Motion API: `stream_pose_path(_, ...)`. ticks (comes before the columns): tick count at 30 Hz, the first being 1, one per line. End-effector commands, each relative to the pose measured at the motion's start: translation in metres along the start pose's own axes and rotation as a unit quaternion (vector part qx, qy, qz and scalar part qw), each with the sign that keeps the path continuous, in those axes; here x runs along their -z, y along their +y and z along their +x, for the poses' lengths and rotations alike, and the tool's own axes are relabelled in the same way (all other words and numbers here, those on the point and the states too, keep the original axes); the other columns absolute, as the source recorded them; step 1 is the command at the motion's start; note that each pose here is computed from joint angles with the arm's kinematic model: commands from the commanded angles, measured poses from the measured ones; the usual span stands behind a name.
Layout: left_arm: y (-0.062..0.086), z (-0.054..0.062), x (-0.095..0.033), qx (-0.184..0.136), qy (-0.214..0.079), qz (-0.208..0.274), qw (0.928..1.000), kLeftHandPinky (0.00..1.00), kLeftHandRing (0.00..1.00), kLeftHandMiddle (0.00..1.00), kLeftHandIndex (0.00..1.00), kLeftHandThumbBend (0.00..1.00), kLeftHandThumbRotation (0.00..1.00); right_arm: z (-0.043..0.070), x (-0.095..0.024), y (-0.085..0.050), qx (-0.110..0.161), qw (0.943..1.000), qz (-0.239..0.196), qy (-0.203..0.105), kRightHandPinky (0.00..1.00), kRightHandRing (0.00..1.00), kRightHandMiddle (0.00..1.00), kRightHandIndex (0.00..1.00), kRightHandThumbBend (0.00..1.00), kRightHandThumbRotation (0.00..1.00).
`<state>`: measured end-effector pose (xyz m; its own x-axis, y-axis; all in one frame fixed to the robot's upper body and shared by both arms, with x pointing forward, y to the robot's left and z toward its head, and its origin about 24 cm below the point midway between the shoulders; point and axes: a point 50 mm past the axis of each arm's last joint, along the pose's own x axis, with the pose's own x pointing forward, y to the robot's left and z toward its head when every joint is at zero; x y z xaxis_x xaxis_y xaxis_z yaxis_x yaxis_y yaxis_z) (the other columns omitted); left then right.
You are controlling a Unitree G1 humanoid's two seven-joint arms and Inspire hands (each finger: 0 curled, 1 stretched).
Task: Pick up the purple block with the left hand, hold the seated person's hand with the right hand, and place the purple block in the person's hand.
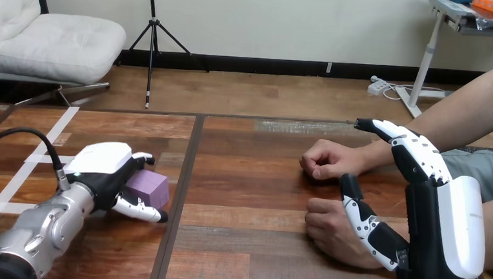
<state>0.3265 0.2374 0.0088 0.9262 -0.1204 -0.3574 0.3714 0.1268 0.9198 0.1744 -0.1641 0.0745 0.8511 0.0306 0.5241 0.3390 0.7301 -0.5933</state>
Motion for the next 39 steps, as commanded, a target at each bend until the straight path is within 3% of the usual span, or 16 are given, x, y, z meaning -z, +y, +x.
stream_pose_path(1,0.022,0.008,-0.008,-0.045,-0.010,-0.018,0.9988,0.64,0.74,0.78,0.80,0.79,0.40,0.013,-0.009,-0.009,0.027,0.9989,-0.002,-0.038,0.87,0.82,0.80,0.76,0.35,0.00)
stream_pose_path(6,0.021,0.008,-0.009,-0.048,-0.013,-0.048,0.9976,0.52,0.58,0.61,0.64,0.72,0.24,0.014,-0.009,-0.009,0.027,0.9989,-0.002,-0.039,0.87,0.82,0.80,0.76,0.35,0.00)
stream_pose_path(14,0.017,0.007,-0.011,-0.058,-0.020,-0.056,0.9966,0.39,0.42,0.47,0.48,0.67,0.08,0.014,-0.009,-0.009,0.027,0.9988,-0.004,-0.039,0.87,0.82,0.79,0.76,0.35,0.00)
stream_pose_path(22,0.012,0.006,-0.014,-0.072,-0.037,-0.062,0.9948,0.34,0.38,0.43,0.45,0.64,0.06,0.014,-0.008,-0.009,0.027,0.9988,-0.005,-0.040,0.87,0.82,0.79,0.76,0.35,0.00)
stream_pose_path(39,0.007,0.004,-0.016,-0.095,-0.057,-0.070,0.9914,0.38,0.40,0.44,0.45,0.58,0.05,0.015,-0.008,-0.011,0.025,0.9990,-0.004,-0.037,0.87,0.83,0.79,0.76,0.35,0.00)
